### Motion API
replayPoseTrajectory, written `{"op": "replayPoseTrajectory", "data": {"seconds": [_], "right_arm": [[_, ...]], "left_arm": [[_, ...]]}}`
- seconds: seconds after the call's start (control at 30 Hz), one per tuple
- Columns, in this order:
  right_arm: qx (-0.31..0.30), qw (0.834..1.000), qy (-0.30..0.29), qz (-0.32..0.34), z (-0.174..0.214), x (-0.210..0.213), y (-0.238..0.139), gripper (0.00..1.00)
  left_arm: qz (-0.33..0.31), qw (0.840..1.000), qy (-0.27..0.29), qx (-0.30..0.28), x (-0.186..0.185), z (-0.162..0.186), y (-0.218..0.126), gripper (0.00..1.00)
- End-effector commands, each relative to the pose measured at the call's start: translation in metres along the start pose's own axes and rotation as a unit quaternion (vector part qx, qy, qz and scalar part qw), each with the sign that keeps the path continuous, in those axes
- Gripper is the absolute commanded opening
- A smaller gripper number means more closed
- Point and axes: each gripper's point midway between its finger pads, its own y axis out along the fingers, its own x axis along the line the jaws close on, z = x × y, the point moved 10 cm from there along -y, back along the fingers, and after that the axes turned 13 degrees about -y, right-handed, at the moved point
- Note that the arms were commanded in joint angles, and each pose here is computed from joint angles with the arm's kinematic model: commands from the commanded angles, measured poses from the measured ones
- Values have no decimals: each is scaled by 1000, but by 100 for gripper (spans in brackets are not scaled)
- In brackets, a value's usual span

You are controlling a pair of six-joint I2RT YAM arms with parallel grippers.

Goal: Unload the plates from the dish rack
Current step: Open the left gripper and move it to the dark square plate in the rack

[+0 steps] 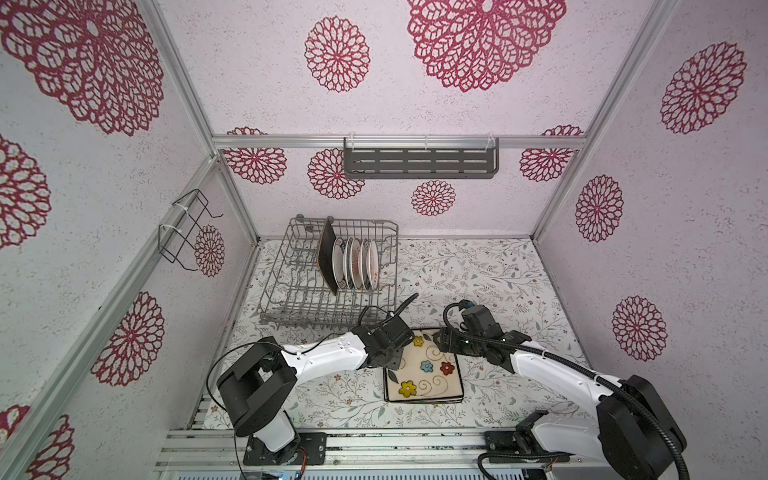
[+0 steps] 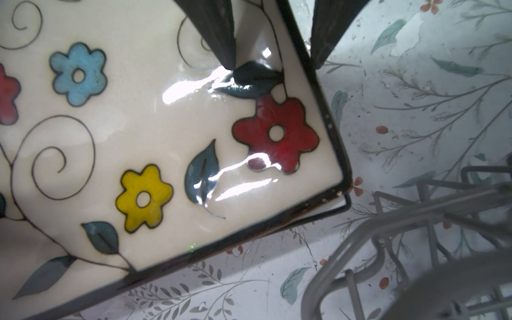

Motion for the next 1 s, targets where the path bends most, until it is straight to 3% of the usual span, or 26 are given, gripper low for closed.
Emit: {"op": "replayPoseTrajectory", "data": {"seconds": [0.0, 0.13, 0.23, 0.33, 0.43, 0.6, 0.8, 0.9, 0.97], "right_arm": [[-4, 1000, -2, 11, 1, 1, -11, 74], [-12, 1000, -5, 24, -2, 0, -21, 74], [-13, 1000, -5, 24, -3, 1, -23, 74], [-9, 1000, -3, 26, -2, 0, -21, 74], [-10, 999, -3, 35, -2, -1, -21, 74], [0, 999, 5, 40, 4, -2, -20, 71], [-6, 999, 21, 32, 11, 1, -26, 68], [-2, 999, 26, 36, 15, 1, -29, 66], [3, 999, 29, 41, 18, 2, -31, 63]], "left_arm": [[35, 999, 0, -39, -8, -17, -18, 49], [60, 996, 5, -72, -9, -32, -48, 56], [66, 991, 10, -112, -4, -52, -81, 69], [56, 984, 15, -171, 9, -81, -122, 74], [30, 969, 13, -244, 31, -115, -163, 78], [-74, 938, -11, -339, 93, -179, -209, 82], [-155, 907, -67, -386, 162, -238, -215, 82], [-171, 903, -73, -386, 189, -264, -199, 82], [-176, 910, -91, -363, 210, -280, -185, 81]]}}
